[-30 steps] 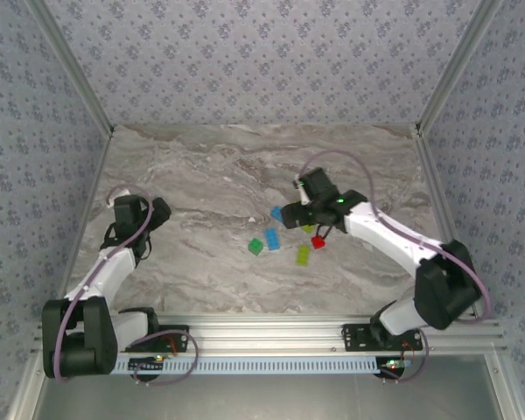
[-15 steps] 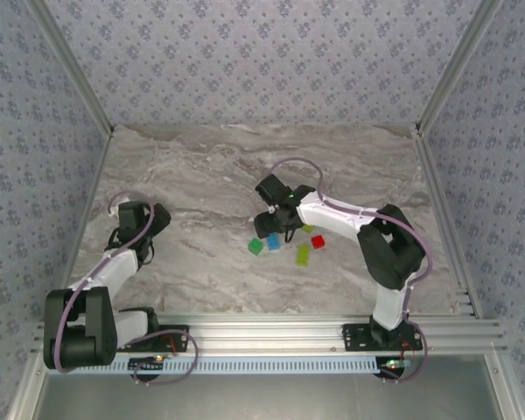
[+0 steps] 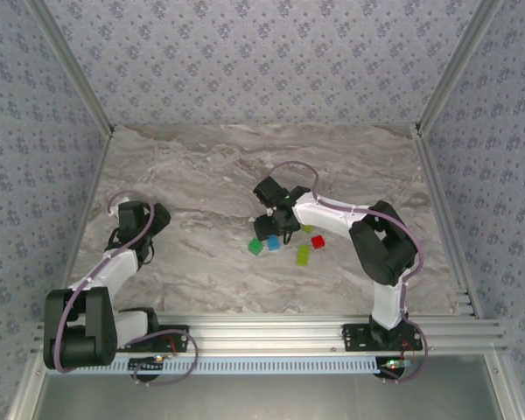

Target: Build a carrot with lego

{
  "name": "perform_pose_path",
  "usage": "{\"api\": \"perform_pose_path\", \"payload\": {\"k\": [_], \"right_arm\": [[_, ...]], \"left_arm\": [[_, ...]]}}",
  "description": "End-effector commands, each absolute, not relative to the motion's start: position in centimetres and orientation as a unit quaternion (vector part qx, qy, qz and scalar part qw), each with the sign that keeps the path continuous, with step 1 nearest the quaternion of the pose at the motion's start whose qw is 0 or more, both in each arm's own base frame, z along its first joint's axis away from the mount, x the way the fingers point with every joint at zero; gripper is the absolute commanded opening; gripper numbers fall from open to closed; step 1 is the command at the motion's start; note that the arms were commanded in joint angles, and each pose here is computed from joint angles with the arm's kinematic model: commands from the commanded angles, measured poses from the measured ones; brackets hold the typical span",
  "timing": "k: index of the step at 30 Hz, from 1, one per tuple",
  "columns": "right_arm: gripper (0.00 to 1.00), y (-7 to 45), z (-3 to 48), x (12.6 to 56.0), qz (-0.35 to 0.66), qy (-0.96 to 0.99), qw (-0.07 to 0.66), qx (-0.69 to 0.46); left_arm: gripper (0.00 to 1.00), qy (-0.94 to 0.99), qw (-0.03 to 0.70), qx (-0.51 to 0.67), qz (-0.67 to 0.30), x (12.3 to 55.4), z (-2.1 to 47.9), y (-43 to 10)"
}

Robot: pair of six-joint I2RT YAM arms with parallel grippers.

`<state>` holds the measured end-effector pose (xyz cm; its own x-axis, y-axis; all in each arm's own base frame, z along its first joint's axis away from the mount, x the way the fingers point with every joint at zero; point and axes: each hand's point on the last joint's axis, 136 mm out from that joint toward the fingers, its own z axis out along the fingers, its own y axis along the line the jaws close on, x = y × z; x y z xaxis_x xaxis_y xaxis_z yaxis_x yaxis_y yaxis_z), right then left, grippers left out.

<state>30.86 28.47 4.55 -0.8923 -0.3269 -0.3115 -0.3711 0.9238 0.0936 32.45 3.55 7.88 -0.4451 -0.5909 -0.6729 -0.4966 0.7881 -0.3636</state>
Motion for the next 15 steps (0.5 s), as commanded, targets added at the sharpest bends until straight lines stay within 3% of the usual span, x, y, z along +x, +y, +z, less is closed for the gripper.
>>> {"api": "perform_pose_path", "payload": {"k": [1, 15], "right_arm": [[0.72, 28.1, 2.8, 30.1, 0.066, 0.975, 0.123, -0.174], [0.68, 27.8, 0.9, 29.7, 0.034, 0.977, 0.106, -0.18]], "left_arm": [[0.96, 0.843, 0.425, -0.326, -0.056, 32.9, 8.3, 3.6], [0.96, 0.844, 0.424, -0.325, -0.056, 32.9, 8.2, 3.6]]}}
